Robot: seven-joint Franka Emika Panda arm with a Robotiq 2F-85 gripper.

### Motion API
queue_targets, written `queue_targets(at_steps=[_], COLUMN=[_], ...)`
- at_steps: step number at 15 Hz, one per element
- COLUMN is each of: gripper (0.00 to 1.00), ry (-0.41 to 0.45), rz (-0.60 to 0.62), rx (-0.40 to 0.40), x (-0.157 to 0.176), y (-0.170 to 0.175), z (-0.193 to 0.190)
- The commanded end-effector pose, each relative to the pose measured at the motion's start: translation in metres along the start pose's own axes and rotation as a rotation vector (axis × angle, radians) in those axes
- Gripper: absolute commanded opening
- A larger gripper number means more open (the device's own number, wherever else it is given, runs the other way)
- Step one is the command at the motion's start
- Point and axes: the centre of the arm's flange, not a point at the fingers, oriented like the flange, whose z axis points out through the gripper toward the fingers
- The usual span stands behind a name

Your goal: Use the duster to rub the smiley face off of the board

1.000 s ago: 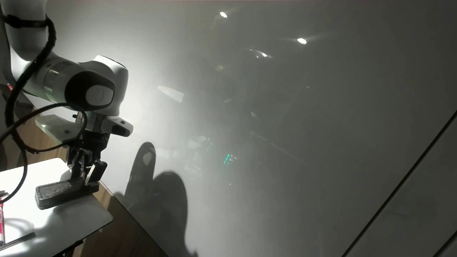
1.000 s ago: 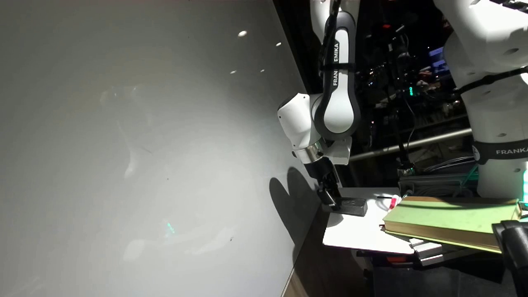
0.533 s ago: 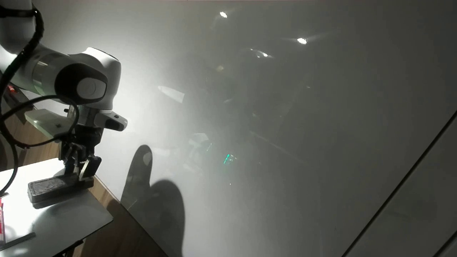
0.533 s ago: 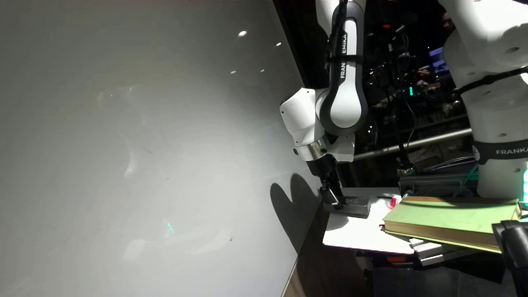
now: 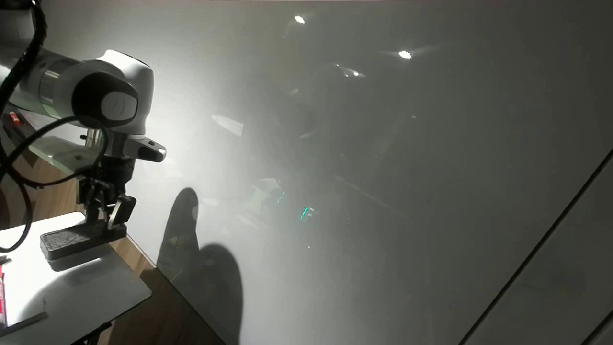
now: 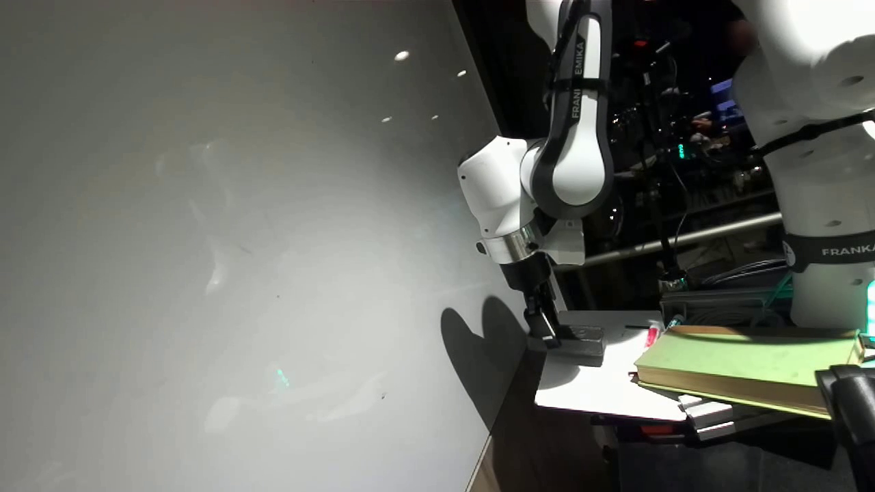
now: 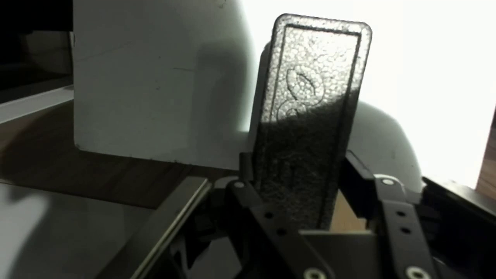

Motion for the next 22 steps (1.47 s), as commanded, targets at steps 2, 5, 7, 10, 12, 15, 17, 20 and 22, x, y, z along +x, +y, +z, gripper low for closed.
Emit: queue_targets(at_steps=[2,5,7,10,12,15,17,20,22], gripper=[0.31,0.31,0.83,0.99,1.0,1.0,1.0,1.0,1.0], ry=[0.029,0.024,0.018,0.011,0.009,0.007,-0.006,-0.028,-0.044], rz=[-0.015,-0.015,-0.016,-0.012,-0.011,-0.001,0.019,0.044,0.048], rx=[-0.014,-0.015,-0.015,-0.014,-0.013,-0.004,-0.007,-0.017,-0.021], x=[0.001,0.0,0.0,0.0,-0.001,-0.008,-0.018,-0.041,-0.055], y=[0.001,0.001,0.0,0.001,0.002,0.009,0.017,0.03,0.039], z=[0.002,0.005,0.008,0.01,0.009,-0.004,-0.022,-0.059,-0.083])
